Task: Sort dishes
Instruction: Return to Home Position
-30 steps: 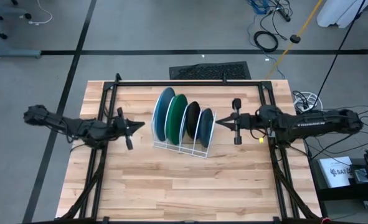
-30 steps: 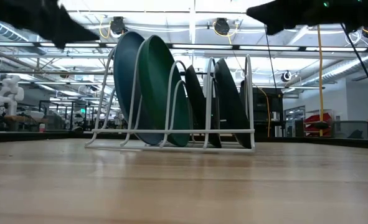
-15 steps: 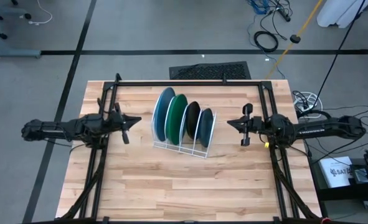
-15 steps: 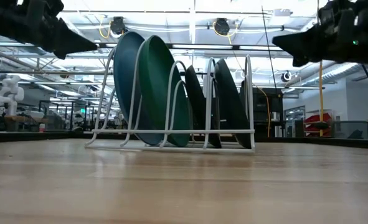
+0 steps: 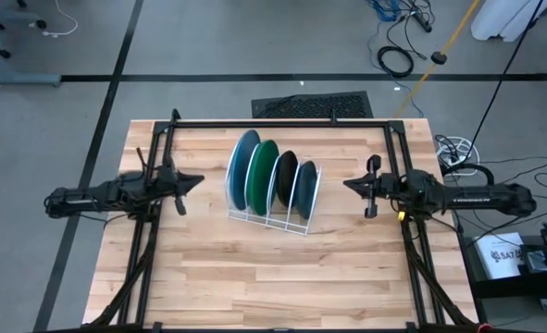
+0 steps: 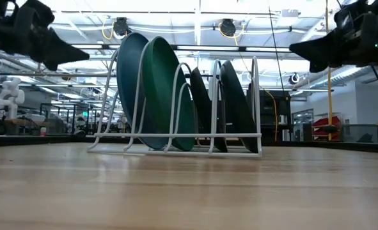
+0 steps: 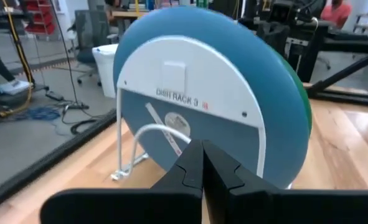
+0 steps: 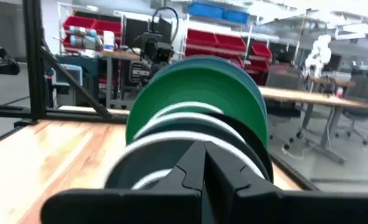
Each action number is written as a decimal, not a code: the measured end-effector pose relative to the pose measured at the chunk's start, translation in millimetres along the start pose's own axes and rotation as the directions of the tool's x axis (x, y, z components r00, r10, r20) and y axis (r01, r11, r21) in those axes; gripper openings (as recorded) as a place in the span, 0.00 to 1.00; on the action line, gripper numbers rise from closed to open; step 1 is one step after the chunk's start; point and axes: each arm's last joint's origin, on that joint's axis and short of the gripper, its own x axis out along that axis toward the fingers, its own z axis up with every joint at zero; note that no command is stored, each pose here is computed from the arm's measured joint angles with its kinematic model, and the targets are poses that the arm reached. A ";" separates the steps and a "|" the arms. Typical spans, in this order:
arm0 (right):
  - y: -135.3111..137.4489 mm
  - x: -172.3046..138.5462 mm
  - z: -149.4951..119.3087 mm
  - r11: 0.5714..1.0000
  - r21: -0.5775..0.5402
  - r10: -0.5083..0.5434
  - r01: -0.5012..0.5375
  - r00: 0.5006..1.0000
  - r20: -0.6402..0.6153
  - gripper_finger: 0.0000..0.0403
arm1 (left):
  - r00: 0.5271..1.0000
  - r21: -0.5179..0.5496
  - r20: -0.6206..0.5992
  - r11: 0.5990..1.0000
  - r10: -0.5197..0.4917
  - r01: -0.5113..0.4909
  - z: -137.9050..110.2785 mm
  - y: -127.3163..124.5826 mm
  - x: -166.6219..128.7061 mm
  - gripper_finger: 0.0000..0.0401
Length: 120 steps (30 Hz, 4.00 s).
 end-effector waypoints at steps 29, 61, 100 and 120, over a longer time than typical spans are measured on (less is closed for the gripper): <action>1.7 -24.9 -10.0 0.994 0.101 0.044 -0.033 0.993 -0.109 0.00 | 0.999 0.021 -0.001 0.999 -0.044 0.044 -26.3 -2.9 7.9 0.00; 1.8 -24.9 -10.2 0.989 0.144 0.047 -0.031 0.993 -0.109 0.00 | 0.999 -0.011 -0.013 0.999 -0.032 0.032 -27.4 -2.9 8.8 0.05; 1.8 -24.9 -10.4 0.989 0.143 0.047 -0.031 0.993 -0.109 0.00 | 0.999 -0.011 -0.014 0.999 -0.032 0.032 -27.5 -2.9 8.9 0.05; 1.8 -24.9 -10.4 0.989 0.144 0.046 -0.030 0.993 -0.110 0.00 | 0.999 -0.011 -0.014 0.999 -0.032 0.032 -27.7 -2.8 8.9 0.05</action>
